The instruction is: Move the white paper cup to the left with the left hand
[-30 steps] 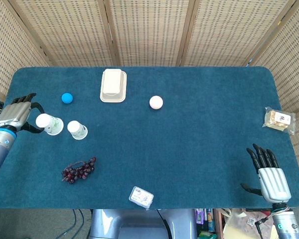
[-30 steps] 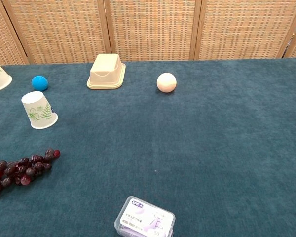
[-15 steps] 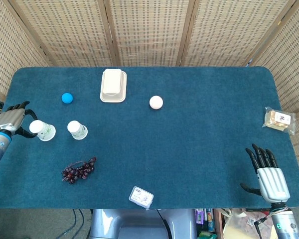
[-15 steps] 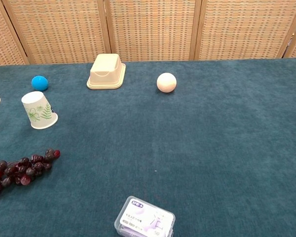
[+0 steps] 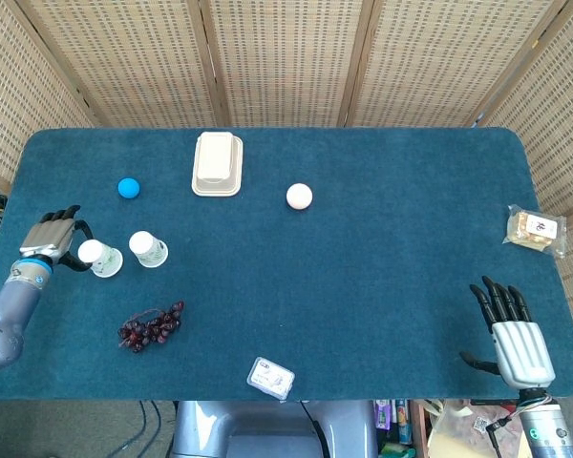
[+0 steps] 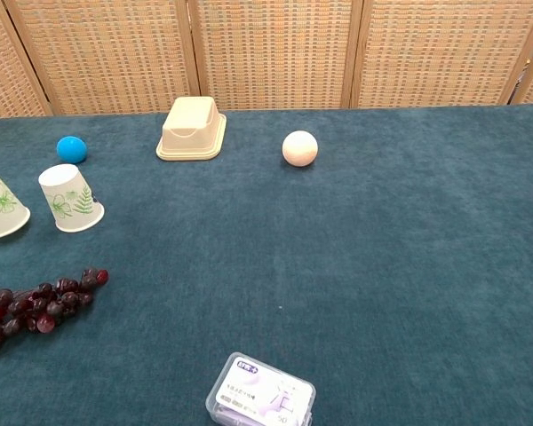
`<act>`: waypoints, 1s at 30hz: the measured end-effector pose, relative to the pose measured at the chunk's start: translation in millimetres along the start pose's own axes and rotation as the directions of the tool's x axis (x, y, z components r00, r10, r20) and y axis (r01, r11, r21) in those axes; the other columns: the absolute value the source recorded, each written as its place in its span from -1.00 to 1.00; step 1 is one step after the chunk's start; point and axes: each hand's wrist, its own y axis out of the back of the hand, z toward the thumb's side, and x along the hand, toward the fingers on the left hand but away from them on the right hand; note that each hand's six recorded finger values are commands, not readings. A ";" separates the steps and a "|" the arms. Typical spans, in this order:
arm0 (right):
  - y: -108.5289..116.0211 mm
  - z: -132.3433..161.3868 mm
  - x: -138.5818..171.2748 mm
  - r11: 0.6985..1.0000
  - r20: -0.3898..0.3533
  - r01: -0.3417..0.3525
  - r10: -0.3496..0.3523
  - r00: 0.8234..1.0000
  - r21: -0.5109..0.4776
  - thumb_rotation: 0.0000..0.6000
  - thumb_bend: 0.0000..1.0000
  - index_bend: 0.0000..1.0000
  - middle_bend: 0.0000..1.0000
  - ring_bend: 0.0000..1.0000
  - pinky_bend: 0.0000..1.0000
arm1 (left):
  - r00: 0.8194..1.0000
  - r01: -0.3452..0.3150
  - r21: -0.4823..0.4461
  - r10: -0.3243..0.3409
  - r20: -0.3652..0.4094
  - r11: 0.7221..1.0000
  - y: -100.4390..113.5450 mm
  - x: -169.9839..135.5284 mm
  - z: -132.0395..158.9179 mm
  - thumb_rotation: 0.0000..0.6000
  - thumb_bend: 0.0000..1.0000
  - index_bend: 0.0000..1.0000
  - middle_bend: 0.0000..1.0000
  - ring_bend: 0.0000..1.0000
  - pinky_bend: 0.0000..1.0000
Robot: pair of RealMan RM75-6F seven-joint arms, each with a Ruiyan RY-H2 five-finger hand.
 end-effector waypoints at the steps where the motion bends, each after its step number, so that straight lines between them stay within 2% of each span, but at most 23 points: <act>1: 0.1 0.1 0.1 1.000 0.000 0.000 0.000 1.000 -0.002 1.00 -0.82 -1.00 -1.00 -1.00 -1.00 | 1.000 -0.001 0.004 0.001 -0.002 1.000 -2.7 2.0 1.2 1.00 -0.50 -0.20 -1.00 -1.00 -1.00; 4: 0.5 0.0 0.0 1.000 -0.001 0.001 -0.001 1.000 -0.005 1.00 -0.82 -1.00 -1.00 -1.00 -1.00 | 1.000 0.001 0.015 -0.001 -0.004 1.000 -7.2 5.1 2.3 1.00 -0.50 -0.30 -1.00 -1.00 -1.00; 6: 0.7 0.3 -0.1 1.000 -0.003 0.002 -0.002 1.000 -0.005 1.00 -0.82 -1.00 -1.00 -1.00 -1.00 | 1.000 -0.001 0.021 0.001 -0.005 1.000 -7.4 5.5 2.1 1.00 -0.50 -0.49 -1.00 -1.00 -1.00; 8: 0.9 0.5 0.0 1.000 -0.003 0.005 -0.005 1.000 -0.005 1.00 -0.82 -1.00 -1.00 -1.00 -1.00 | 1.000 -0.010 0.024 0.010 -0.007 1.000 -6.2 5.6 2.3 1.00 -0.50 -0.81 -1.00 -1.00 -1.00; 10: 1.2 0.3 0.1 1.000 -0.002 0.006 -0.006 1.000 -0.006 1.00 -0.82 -1.00 -1.00 -1.00 -1.00 | 1.000 -0.020 0.022 0.020 -0.006 1.000 -4.6 4.9 2.9 1.00 -0.49 -0.98 -1.00 -1.00 -1.00; 17: 2.2 -0.4 0.2 1.000 -0.001 0.009 -0.009 1.000 -0.010 1.00 -0.82 -1.00 -1.00 -1.00 -1.00 | 0.999 -0.045 -0.005 0.045 0.016 0.999 4.8 -3.2 7.2 1.00 -0.50 -1.00 -1.00 -1.00 -1.00; 21: 2.2 -0.9 0.0 1.000 0.001 0.009 -0.009 1.000 -0.011 1.00 -0.82 -1.00 -1.00 -1.00 -1.00 | 0.994 -0.091 -0.041 0.093 0.050 0.995 14.5 -14.0 13.8 1.00 -0.50 -1.00 -1.00 -1.00 -1.00; 24: 2.7 -0.3 -0.3 1.000 -0.001 0.011 -0.011 1.000 -0.016 1.00 -0.82 -1.00 -1.00 -1.00 -1.00 | 0.982 -0.155 -0.060 0.160 0.096 0.986 20.4 -29.7 20.4 1.00 -0.50 -1.00 -1.00 -1.00 -1.00; 26: 3.6 0.7 -0.3 1.000 -0.005 0.015 -0.015 1.000 -0.017 1.00 -0.82 -1.00 -1.00 -1.00 -1.00 | 0.965 -0.214 -0.065 0.221 0.140 0.975 22.6 -44.5 24.6 1.00 -0.50 -1.00 -1.00 -1.00 -1.00; 27: 4.3 1.7 -0.2 1.000 -0.009 0.019 -0.019 1.000 -0.018 1.00 -0.82 -1.00 -1.00 -1.00 -1.00 | 0.955 -0.242 -0.066 0.250 0.161 0.968 22.7 -51.8 26.2 1.00 -0.50 -1.00 -1.00 -1.00 -1.00; 30: 4.2 4.6 0.2 1.000 -0.019 0.023 -0.023 1.000 -0.016 1.00 -0.82 -1.00 -1.00 -1.00 -1.00 | 0.907 -0.340 -0.079 0.349 0.236 0.937 18.0 -80.3 29.6 1.00 -0.50 -1.00 -1.00 -1.00 -1.00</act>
